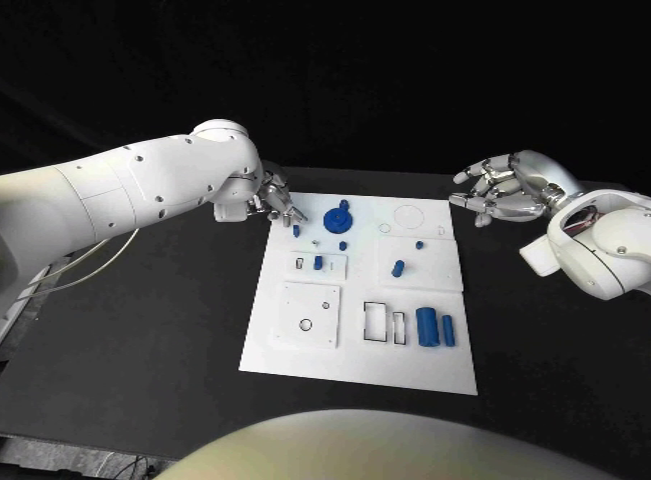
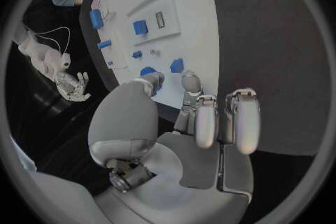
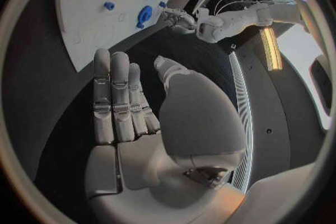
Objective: Assemble the parts on the task board
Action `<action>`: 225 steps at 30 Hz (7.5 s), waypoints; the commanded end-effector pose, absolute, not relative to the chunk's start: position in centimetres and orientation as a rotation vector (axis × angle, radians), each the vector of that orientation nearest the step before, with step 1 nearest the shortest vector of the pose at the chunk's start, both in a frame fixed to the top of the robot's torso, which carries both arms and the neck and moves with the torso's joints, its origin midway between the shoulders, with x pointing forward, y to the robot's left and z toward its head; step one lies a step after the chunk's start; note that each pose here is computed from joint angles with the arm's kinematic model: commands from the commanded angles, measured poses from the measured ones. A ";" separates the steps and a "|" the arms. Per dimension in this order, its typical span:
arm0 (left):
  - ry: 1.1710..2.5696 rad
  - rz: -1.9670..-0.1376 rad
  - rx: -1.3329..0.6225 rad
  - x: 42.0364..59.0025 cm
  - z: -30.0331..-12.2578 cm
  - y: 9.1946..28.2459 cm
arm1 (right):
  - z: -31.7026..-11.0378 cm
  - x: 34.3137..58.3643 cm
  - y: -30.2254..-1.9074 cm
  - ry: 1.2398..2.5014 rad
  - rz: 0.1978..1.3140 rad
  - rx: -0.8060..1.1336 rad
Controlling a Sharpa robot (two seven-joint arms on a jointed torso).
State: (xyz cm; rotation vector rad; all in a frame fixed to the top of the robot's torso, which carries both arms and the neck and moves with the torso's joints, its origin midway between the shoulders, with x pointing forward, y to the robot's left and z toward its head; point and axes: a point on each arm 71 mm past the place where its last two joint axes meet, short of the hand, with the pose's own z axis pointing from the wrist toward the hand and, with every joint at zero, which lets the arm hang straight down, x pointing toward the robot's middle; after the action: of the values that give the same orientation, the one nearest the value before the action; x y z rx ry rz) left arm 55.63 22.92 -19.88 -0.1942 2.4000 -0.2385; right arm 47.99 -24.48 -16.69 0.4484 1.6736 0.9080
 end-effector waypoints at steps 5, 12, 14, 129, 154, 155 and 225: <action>2.432 -0.246 -0.169 55.4 -20.1 22.5 | -16.8 48.0 -24.3 1.683 0.919 0.436; 2.431 -0.261 -0.177 55.3 -20.1 22.3 | -16.8 48.0 -24.3 1.684 0.918 0.436; 2.429 -0.264 -0.180 55.3 -20.1 22.3 | -16.8 48.0 -24.3 1.684 0.918 0.436; 2.314 -0.396 -0.118 47.9 -22.3 21.9 | -17.3 48.0 -24.8 1.689 0.908 0.448; 2.349 -0.423 -0.137 47.4 -22.5 21.7 | -17.3 48.0 -24.9 1.691 0.906 0.449; 2.350 -0.422 -0.137 47.4 -22.5 21.7 | -17.3 48.0 -24.9 1.691 0.906 0.449; 2.370 -0.409 -0.173 47.8 -23.5 21.9 | -17.4 47.9 -25.1 1.692 0.907 0.452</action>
State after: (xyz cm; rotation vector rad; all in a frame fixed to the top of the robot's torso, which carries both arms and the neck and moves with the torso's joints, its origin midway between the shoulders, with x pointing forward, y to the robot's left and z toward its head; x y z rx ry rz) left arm 48.02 22.00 -23.16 -0.1697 2.3520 -0.4013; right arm 47.97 -25.23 -17.34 0.4650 1.6841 0.8937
